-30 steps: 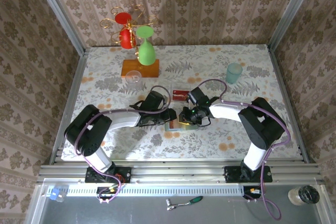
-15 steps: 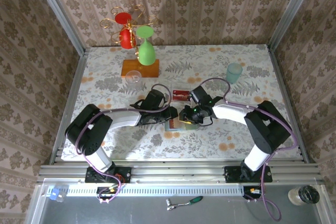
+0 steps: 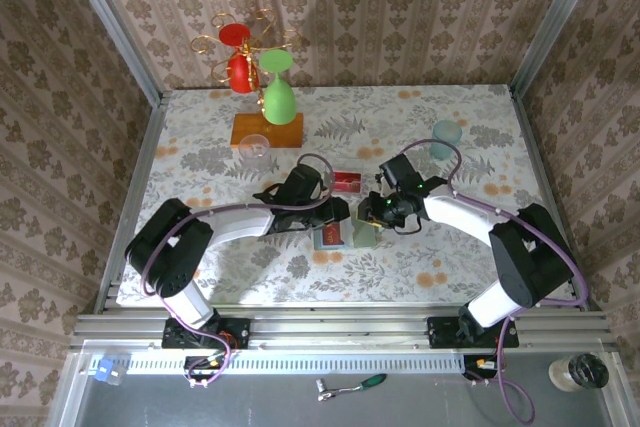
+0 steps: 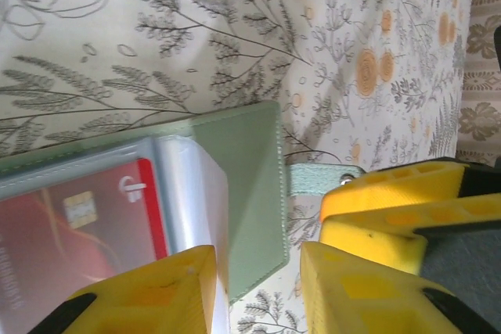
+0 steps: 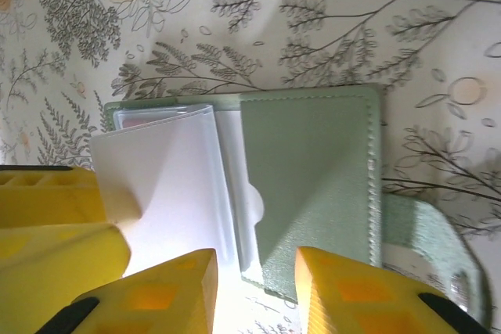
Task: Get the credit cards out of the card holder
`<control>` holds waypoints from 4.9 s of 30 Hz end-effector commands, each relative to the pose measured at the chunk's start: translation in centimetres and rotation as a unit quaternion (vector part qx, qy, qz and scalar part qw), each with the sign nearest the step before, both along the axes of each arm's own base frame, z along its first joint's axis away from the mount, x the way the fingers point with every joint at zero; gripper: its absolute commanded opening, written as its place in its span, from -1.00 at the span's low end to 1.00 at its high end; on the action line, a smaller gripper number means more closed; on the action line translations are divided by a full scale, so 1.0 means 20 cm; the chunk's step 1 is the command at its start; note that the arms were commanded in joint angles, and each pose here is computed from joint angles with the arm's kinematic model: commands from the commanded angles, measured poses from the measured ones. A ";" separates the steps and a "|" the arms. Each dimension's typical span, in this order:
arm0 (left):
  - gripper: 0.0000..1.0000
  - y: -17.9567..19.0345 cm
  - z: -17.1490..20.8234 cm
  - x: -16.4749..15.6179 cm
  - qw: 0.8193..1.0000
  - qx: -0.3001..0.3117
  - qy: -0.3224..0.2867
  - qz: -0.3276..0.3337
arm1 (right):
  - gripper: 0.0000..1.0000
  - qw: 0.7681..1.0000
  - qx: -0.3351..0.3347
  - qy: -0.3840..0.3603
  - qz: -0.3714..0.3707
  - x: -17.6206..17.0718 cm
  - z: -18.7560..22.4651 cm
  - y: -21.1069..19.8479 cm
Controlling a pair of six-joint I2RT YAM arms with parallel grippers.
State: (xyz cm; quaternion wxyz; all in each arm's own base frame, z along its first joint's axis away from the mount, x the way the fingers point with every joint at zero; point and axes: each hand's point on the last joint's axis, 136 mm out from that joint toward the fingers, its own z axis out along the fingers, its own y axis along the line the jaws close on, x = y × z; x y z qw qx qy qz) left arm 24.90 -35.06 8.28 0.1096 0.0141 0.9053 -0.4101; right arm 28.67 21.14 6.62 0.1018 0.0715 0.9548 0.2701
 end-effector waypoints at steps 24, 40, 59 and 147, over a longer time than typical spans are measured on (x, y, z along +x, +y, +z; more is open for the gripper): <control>-0.13 -0.22 -0.15 -0.09 0.998 0.013 0.042 -0.053 | -0.27 1.000 -0.010 -0.025 -0.009 0.02 0.11 -0.11; -0.11 -0.19 -0.20 -0.17 0.995 0.033 0.064 -0.070 | -0.24 1.000 0.002 -0.027 -0.014 0.04 0.13 -0.08; -0.14 -0.15 -0.02 -0.10 0.998 0.024 0.012 -0.058 | -0.25 0.999 0.022 -0.023 -0.017 0.05 0.14 -0.05; -0.81 0.32 -0.15 -0.05 0.996 0.079 0.031 0.015 | -0.56 0.998 0.003 0.025 0.057 -0.03 -0.11 0.29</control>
